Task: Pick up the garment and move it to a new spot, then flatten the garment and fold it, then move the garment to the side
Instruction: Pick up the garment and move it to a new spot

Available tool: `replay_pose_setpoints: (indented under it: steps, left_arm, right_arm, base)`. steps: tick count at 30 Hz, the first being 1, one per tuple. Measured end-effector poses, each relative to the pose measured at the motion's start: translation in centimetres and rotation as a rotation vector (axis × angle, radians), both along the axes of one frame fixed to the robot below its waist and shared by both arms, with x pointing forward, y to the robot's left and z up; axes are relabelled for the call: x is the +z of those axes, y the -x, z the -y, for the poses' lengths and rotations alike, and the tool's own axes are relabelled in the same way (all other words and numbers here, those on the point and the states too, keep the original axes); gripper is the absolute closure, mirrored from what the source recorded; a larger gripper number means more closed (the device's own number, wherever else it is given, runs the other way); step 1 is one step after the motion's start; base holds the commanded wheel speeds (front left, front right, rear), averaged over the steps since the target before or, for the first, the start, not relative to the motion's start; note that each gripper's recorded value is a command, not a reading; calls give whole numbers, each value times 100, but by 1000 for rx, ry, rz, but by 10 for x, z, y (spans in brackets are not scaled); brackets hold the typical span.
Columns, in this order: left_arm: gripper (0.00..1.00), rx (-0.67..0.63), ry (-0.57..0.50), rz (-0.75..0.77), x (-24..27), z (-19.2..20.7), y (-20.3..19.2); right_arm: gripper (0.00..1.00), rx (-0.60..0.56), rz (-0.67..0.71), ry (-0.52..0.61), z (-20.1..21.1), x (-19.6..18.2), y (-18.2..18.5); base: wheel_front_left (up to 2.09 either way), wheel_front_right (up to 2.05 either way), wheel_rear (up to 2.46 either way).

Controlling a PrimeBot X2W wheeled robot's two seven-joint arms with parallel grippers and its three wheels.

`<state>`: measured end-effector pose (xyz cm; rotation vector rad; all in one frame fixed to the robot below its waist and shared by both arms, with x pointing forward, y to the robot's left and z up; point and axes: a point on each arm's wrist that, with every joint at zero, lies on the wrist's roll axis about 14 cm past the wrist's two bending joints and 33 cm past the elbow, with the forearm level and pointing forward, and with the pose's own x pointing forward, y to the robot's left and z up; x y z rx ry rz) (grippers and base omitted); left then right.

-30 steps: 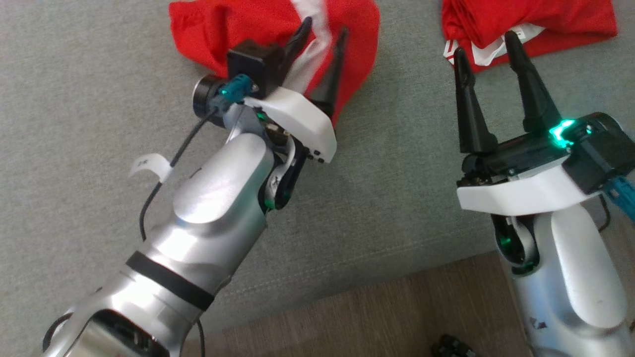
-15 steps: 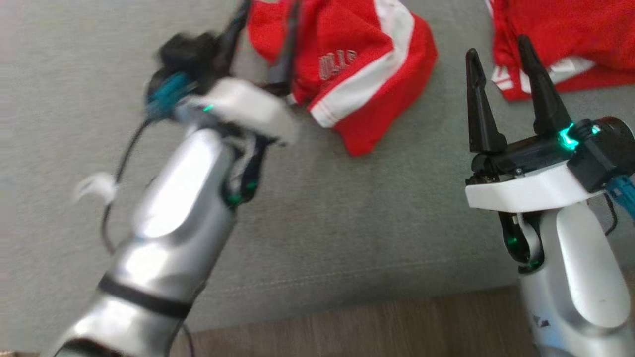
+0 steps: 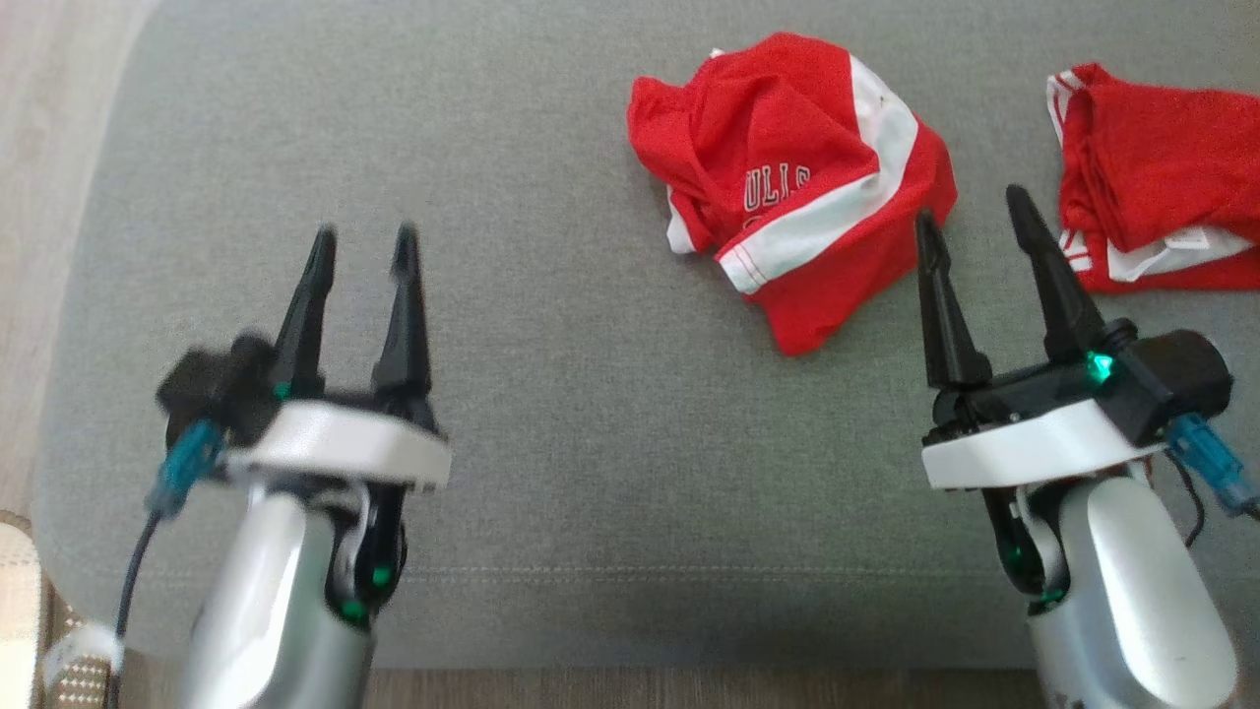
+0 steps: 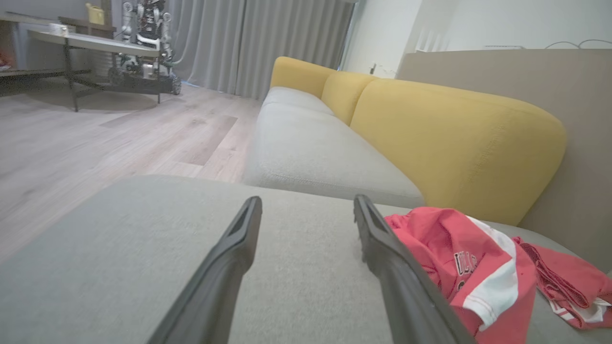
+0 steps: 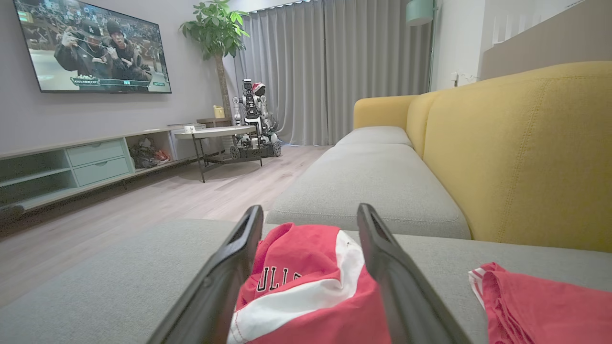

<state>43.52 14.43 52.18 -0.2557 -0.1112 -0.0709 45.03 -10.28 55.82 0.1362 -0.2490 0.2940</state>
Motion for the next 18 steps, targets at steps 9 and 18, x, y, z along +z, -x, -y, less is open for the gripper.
replay_pose_setpoints:
  steps: [9,18]
  left_arm:
    - [0,40,26,-1,-1,-12,21]
    - [0,27,39,23,6,-5,17]
  right_arm:
    - [0,8,-13,3,-3,-3,6]
    - [0,4,-81,7,-1,-24,6]
  base:
    - [0,0,0]
    - [0,0,0]
